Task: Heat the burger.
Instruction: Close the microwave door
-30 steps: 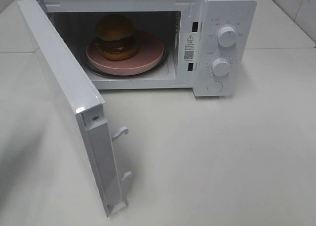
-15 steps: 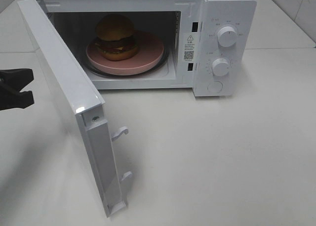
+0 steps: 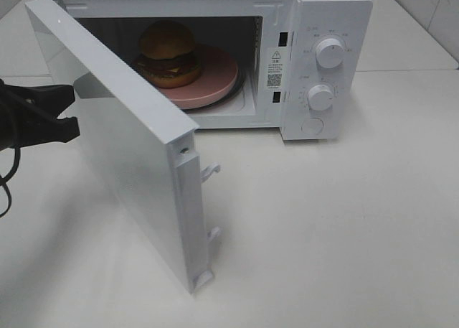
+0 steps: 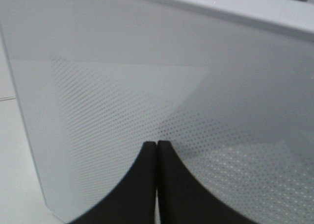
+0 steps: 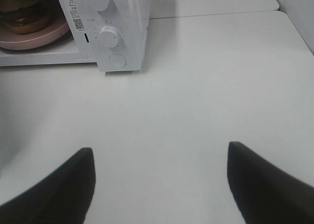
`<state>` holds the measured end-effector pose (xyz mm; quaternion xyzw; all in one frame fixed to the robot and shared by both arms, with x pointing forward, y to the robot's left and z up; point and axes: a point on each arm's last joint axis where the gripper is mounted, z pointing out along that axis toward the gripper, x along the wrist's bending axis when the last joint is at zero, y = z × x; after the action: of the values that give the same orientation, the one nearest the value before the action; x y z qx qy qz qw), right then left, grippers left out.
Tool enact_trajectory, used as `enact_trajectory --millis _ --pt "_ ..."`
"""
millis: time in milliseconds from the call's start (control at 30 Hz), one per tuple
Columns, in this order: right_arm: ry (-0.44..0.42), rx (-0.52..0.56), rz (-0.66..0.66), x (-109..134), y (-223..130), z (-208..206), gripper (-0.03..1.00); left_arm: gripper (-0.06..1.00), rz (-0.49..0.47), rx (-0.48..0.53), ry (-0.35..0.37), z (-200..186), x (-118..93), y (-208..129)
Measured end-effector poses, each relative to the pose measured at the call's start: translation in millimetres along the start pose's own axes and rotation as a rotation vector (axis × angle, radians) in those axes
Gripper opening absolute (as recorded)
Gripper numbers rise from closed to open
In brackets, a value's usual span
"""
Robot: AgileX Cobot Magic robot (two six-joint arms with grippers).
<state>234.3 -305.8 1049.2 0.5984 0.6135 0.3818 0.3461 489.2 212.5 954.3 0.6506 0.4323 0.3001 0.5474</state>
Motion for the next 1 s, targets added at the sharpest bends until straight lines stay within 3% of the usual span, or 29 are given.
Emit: enact_trajectory --millis 367,1000 --pt "0.0 0.0 0.0 0 0 0 0.74 0.0 -0.02 -0.033 -0.01 16 -12 13" --pt "0.0 0.0 0.0 0 0 0 0.74 0.0 -0.015 -0.007 -0.061 72 -66 15"
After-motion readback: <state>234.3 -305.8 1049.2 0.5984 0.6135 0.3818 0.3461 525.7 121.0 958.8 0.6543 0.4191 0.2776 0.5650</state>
